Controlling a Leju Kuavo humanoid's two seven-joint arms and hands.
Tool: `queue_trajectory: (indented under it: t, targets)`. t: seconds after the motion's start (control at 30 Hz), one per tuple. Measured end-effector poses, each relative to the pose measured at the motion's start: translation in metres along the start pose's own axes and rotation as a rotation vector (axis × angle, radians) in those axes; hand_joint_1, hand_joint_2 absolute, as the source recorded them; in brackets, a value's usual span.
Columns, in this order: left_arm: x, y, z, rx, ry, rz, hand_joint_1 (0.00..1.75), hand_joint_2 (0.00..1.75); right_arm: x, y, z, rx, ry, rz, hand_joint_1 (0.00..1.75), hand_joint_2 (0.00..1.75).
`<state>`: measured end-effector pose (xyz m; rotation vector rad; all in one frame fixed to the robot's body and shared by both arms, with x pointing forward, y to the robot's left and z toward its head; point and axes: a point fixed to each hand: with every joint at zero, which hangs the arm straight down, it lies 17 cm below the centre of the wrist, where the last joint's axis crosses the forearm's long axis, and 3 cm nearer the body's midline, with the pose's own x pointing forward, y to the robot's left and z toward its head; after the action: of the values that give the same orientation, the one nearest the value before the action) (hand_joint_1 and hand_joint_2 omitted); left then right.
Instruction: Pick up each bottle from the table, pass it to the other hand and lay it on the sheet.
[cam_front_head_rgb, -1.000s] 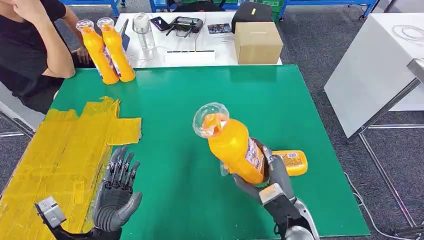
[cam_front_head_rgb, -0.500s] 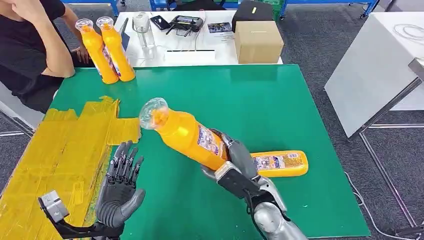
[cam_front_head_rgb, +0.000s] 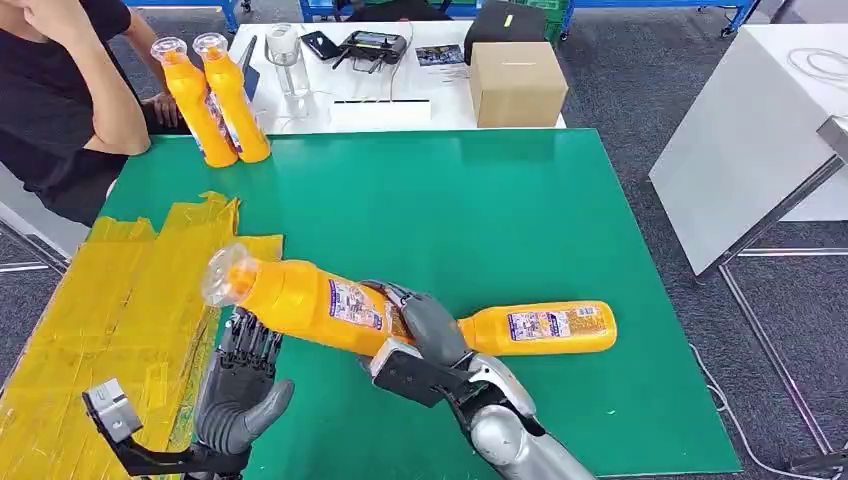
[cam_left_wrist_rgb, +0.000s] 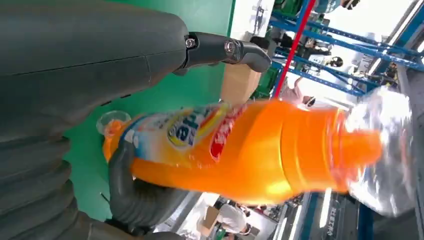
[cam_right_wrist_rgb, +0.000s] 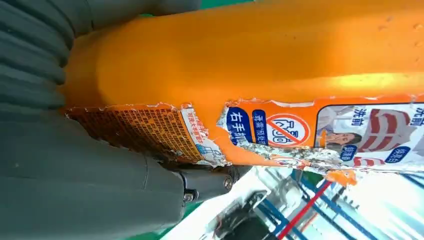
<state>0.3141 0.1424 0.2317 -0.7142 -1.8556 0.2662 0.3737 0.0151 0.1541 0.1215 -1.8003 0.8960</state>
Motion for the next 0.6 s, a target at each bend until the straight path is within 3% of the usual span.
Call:
queue_trajectory:
  t: [0.3,0.6]
  targets:
    - [-0.005,-0.005,-0.003,-0.014,0.012,0.018,0.00,1.75,-0.006,0.016,-0.010,0.048,0.027,0.036,1.75,1.75]
    - [-0.004,0.007,0.000,0.039,0.003,0.023,0.00,1.75,-0.009,0.068,-0.003,0.158,0.049,0.185,1.75,1.75]
